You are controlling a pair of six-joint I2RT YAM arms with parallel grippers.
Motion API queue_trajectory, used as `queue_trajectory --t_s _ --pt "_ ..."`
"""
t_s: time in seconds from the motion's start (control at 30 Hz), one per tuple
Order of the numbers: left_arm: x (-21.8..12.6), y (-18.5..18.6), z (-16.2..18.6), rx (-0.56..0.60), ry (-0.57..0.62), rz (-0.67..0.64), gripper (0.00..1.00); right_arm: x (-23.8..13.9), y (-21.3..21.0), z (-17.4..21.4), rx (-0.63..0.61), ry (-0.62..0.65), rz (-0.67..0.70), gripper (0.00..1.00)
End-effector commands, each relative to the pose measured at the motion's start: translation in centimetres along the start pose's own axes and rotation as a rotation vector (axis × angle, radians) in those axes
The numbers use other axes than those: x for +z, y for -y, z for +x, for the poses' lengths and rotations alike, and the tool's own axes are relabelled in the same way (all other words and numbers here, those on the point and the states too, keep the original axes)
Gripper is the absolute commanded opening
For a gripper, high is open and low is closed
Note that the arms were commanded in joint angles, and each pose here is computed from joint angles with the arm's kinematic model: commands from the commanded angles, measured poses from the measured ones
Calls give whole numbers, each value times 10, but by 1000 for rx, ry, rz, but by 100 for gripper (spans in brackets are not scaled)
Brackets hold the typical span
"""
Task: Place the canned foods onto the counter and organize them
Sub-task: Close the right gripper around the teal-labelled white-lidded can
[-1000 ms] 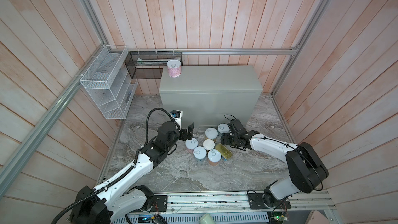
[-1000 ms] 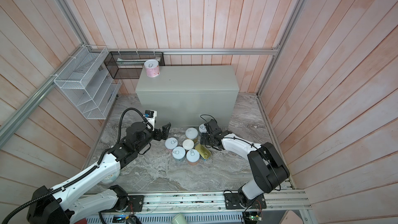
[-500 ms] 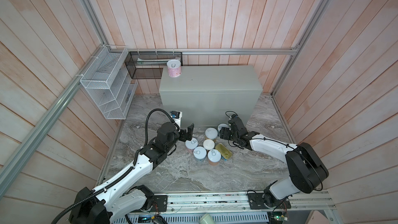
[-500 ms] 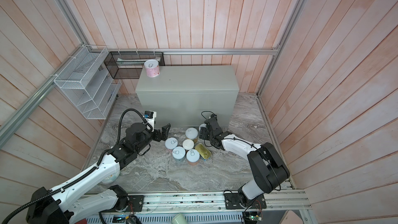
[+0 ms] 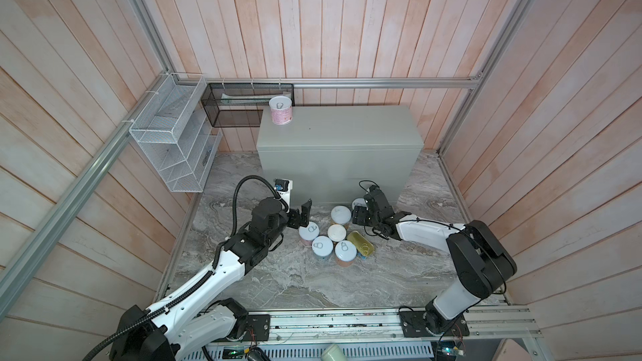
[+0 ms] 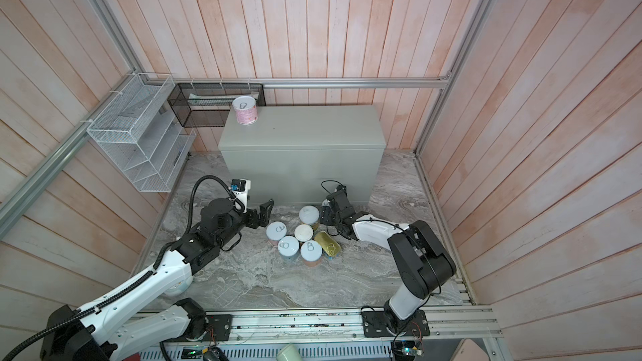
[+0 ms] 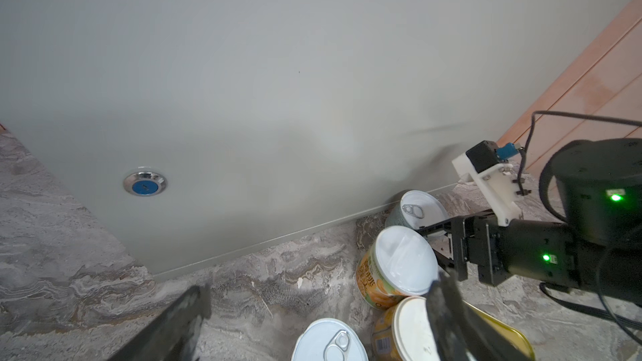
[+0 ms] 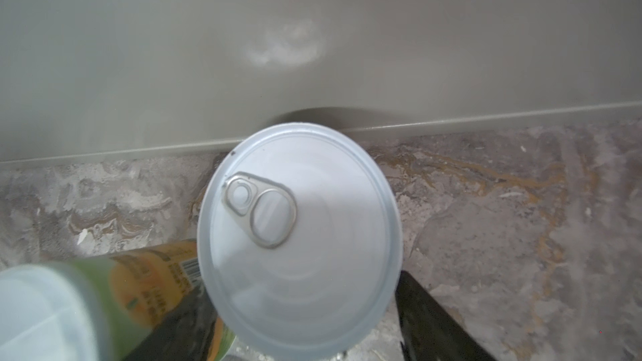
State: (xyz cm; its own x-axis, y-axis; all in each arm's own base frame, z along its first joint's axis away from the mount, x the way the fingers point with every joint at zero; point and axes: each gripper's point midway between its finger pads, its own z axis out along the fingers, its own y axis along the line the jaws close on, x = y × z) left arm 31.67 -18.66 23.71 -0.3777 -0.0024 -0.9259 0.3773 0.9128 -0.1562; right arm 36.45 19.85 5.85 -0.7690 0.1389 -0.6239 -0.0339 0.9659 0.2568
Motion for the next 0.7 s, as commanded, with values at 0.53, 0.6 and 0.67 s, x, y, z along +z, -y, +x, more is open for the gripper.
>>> queue_trajectory --t_s 0.53,0.6,0.67 --pt "2 -5 9 -12 -46 -33 100 22 7 -15 -12 109 57 81" --pt "3 -4 10 -12 -48 -32 100 23 9 -14 -11 110 66 77" --pt "4 -4 10 -13 -50 -31 100 21 10 -15 -10 116 66 72"
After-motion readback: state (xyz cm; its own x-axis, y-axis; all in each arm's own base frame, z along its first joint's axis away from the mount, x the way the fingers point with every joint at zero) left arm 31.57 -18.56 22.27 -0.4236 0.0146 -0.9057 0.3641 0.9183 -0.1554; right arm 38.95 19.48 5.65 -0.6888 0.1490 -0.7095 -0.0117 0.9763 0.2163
